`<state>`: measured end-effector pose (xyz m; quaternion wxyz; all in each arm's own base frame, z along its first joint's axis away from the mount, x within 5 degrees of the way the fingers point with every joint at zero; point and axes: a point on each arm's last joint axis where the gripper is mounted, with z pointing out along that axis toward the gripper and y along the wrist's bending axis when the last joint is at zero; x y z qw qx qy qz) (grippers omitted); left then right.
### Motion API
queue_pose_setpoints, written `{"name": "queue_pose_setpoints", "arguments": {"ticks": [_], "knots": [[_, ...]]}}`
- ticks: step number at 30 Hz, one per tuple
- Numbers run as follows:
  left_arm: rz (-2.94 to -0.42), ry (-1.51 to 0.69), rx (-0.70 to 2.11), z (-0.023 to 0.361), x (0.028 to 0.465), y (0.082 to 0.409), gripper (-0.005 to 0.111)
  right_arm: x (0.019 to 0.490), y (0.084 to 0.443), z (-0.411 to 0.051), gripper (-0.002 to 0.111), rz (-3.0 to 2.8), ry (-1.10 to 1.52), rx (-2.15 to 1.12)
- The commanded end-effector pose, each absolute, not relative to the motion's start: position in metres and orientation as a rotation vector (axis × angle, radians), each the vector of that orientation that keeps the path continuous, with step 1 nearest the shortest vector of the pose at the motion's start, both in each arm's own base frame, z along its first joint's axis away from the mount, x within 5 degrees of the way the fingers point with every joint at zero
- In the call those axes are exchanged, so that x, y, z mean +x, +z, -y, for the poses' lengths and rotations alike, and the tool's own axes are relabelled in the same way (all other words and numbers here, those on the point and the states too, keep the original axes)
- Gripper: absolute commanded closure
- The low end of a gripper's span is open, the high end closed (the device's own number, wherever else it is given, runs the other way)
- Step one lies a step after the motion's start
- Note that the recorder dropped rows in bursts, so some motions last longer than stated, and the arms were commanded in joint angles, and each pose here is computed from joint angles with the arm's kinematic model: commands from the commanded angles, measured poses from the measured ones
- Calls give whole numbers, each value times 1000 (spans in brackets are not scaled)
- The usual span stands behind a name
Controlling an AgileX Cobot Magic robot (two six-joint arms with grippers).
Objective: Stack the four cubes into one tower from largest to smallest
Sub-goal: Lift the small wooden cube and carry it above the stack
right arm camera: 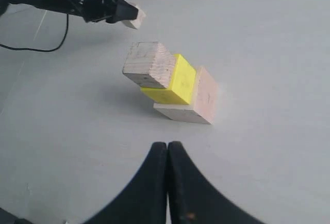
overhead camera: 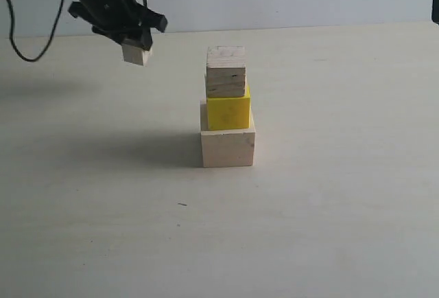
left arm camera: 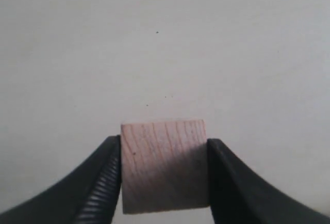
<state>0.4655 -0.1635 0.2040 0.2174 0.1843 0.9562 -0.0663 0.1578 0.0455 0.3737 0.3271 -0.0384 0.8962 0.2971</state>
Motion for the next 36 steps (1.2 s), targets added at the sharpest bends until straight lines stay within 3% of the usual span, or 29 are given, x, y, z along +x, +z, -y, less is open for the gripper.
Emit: {"name": "queue_pose_setpoints", "arguments": {"ticks": [1, 5, 9, 18, 29, 36], "knots": [[-2613, -302, 642, 147, 443, 265, 107, 156, 375, -45, 108, -2336, 774, -105], [-2462, -529, 895, 147, 414, 317, 107, 156, 375, -45, 108, -2336, 774, -109], [-2208, -569, 1228, 156, 393, 345, 107, 155, 375, -46, 108, -2348, 780, -116], [-2019, -593, 1501, 211, 364, 350, 107, 152, 376, -47, 108, -2346, 795, -123], [-2271, -582, 1315, 241, 344, 349, 107, 152, 376, -47, 108, -2346, 791, -126], [-2501, -566, 884, 245, 342, 362, 107, 152, 375, -46, 108, -2352, 771, -129]]}}
